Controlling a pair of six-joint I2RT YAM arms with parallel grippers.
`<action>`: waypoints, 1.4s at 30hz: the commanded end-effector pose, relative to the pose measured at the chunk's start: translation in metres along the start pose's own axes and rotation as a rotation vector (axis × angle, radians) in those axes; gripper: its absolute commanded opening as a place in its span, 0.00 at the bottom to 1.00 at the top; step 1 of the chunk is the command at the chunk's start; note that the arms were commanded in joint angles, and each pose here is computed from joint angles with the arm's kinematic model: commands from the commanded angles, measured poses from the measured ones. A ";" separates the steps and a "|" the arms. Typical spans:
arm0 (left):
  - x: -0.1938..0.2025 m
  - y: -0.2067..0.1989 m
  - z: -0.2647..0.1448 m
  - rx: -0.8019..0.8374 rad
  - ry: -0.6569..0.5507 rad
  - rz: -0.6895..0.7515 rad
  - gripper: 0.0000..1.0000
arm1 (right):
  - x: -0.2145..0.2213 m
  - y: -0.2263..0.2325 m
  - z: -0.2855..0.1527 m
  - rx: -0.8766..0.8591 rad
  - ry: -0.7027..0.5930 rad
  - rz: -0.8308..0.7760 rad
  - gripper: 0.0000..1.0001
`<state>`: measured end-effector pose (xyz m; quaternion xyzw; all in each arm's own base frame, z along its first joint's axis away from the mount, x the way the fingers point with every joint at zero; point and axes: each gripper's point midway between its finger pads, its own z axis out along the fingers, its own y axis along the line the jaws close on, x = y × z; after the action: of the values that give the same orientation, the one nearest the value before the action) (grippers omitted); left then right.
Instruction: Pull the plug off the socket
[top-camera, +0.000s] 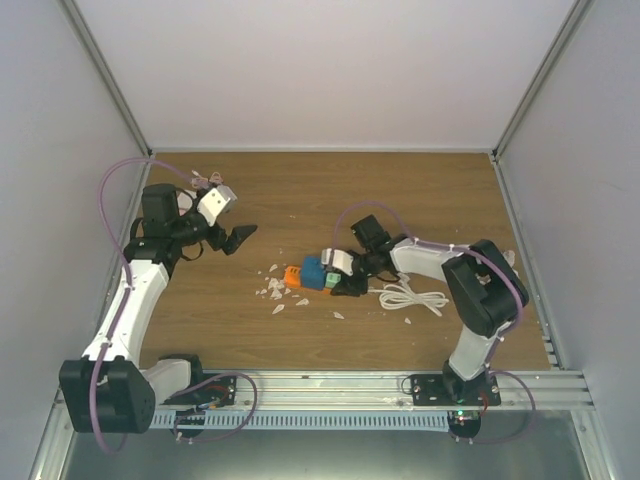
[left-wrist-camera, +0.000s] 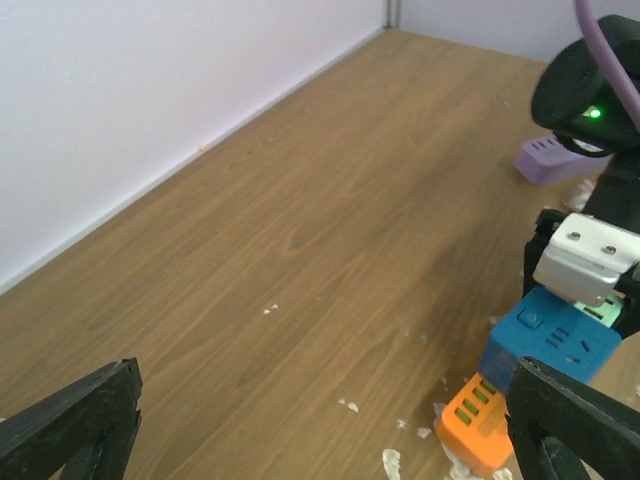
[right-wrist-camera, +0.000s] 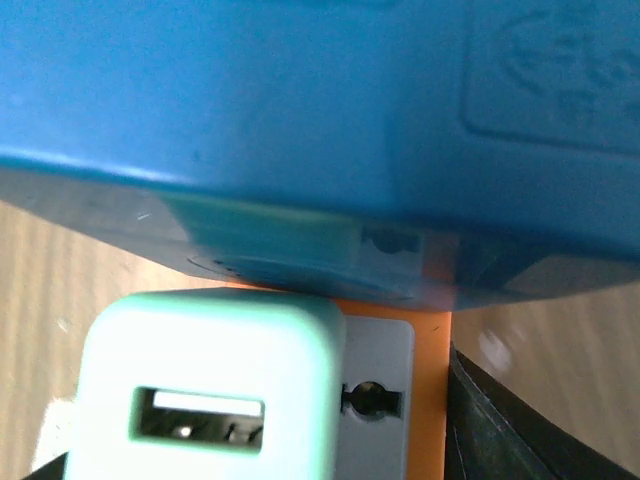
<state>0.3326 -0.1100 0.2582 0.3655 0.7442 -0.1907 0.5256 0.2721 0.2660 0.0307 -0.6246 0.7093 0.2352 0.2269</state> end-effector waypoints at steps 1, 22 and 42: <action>-0.007 -0.028 -0.011 0.109 -0.011 0.094 0.99 | -0.027 0.040 0.025 -0.135 -0.026 -0.054 0.44; 0.036 -0.185 0.035 0.571 0.267 0.334 0.99 | -0.057 0.056 -0.009 -0.167 -0.238 -0.121 0.77; 0.096 -0.223 0.087 0.548 0.542 0.560 0.73 | -0.059 0.046 -0.026 -0.176 -0.298 -0.105 0.77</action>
<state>0.1865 -0.2768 0.1121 0.7197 0.6434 -0.1633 0.2033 0.2269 0.3031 0.0802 -0.6342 0.6232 0.3695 0.2698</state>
